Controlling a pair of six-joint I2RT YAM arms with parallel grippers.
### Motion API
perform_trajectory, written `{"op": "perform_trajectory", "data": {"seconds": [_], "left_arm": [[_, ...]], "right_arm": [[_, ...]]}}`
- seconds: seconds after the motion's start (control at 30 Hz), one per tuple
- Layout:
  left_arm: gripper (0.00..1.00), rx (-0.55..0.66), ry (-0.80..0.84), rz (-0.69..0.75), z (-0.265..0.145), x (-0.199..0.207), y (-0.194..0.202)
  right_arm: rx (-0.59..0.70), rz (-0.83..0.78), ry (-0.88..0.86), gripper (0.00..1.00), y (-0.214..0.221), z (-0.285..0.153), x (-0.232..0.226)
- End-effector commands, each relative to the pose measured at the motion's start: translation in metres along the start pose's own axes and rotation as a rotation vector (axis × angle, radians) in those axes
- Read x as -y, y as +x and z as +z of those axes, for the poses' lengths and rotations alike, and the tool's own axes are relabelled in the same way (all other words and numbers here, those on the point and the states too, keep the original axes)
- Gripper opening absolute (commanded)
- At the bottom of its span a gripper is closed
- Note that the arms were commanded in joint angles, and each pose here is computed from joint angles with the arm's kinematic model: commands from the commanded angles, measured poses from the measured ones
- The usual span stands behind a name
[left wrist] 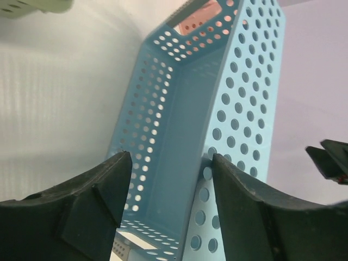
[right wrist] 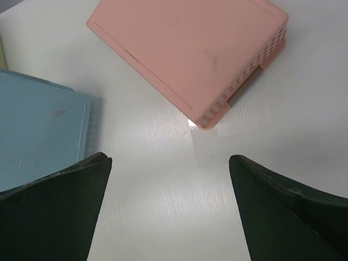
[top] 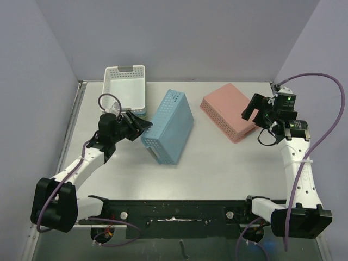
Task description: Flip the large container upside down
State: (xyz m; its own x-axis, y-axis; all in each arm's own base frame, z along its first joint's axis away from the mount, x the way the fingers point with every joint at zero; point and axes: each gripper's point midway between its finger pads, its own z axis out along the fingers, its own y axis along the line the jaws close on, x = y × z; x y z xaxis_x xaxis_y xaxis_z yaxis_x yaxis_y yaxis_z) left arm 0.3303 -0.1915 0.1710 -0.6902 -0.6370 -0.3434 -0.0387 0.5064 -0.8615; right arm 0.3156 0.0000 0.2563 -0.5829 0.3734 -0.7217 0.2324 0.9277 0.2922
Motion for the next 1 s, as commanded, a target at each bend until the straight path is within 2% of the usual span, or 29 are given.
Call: {"op": "perform_trajectory", "data": {"seconds": [0.0, 0.17, 0.33, 0.47, 0.53, 0.57, 0.63, 0.73, 0.87, 0.97], "left_arm": [[0.60, -0.126, -0.365, 0.048, -0.012, -0.095, 0.038], [0.63, -0.104, -0.357, 0.057, -0.007, -0.090, 0.024], [0.63, -0.121, -0.370, 0.091, -0.003, -0.093, 0.023], [0.63, -0.163, -0.329, 0.145, 0.004, -0.078, 0.031], [0.62, -0.167, -0.347, 0.291, 0.008, -0.056, 0.034], [0.62, -0.168, -0.344, 0.406, 0.011, -0.040, 0.036], [0.62, -0.188, -0.299, 0.544, 0.016, 0.000, 0.043], [0.62, -0.152, -0.315, 0.647, 0.014, 0.028, 0.026], [0.63, -0.026, -0.392, 0.765, 0.003, 0.051, -0.017], [0.72, 0.077, -0.452, 0.807, -0.004, 0.061, -0.054]], "right_arm": [[0.051, -0.012, -0.038, 0.95, -0.017, 0.000, -0.009], [0.048, 0.000, -0.061, 0.95, -0.017, 0.003, -0.013], [0.047, 0.001, -0.064, 0.94, -0.017, 0.003, -0.014], [0.045, 0.001, -0.064, 0.94, -0.016, 0.004, -0.013], [0.042, 0.002, -0.062, 0.94, -0.015, 0.004, -0.013], [0.041, 0.002, -0.063, 0.94, -0.015, 0.005, -0.013], [0.038, 0.006, -0.062, 0.94, -0.014, 0.007, -0.013], [0.036, 0.011, -0.066, 0.94, -0.013, 0.007, -0.014], [0.038, 0.008, -0.066, 0.94, -0.014, 0.007, -0.014], [0.032, -0.035, -0.131, 0.95, -0.013, 0.005, -0.029]]}}
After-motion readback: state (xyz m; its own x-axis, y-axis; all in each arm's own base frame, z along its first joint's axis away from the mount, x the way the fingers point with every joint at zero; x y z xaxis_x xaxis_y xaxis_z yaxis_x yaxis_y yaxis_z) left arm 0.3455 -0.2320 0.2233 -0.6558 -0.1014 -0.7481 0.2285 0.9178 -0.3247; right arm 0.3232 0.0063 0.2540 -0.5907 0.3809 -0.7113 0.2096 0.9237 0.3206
